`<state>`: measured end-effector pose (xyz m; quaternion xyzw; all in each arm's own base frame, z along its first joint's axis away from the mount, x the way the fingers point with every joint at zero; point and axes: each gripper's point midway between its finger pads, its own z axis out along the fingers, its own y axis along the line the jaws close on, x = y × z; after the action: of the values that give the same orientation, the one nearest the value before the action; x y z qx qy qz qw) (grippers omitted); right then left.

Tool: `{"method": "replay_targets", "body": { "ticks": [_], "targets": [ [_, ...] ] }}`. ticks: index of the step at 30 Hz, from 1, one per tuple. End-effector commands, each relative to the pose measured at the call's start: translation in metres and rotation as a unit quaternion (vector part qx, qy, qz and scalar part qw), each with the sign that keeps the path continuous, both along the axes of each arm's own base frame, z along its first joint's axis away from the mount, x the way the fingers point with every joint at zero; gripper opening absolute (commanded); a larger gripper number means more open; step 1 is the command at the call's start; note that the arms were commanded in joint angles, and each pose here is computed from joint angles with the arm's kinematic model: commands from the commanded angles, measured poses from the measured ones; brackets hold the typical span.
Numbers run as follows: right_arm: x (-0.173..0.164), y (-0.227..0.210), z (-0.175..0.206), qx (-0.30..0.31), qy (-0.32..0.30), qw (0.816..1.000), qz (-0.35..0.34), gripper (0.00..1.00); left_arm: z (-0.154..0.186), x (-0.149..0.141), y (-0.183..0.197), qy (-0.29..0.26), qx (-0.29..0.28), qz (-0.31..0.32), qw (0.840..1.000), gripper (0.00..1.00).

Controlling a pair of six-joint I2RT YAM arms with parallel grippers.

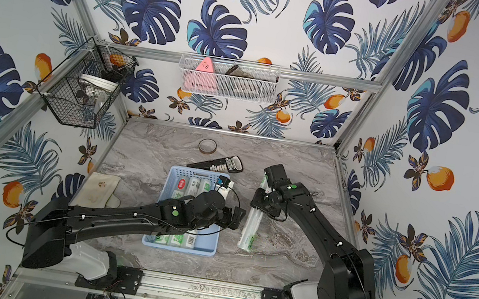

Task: Put the plastic wrap into the basket
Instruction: Pick up the plastic wrap from the center of the board, then place the plastic wrap in the basket.

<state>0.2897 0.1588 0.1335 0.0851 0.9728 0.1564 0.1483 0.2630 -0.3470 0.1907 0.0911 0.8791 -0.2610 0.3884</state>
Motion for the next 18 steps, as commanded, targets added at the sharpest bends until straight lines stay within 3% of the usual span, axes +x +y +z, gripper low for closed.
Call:
{"method": "replay_targets", "body": {
  "ticks": [1, 18],
  "targets": [
    [0.004, 0.015, 0.007, 0.017, -0.006, 1.000, 0.000, 0.39, 0.002, 0.005, 0.016, -0.007, 0.006, 0.020, 1.000, 0.99],
    [0.015, 0.083, 0.034, 0.037, -0.045, 0.997, 0.056, 0.39, 0.011, 0.021, 0.087, -0.017, 0.002, 0.083, 0.996, 0.99]
  ]
}}
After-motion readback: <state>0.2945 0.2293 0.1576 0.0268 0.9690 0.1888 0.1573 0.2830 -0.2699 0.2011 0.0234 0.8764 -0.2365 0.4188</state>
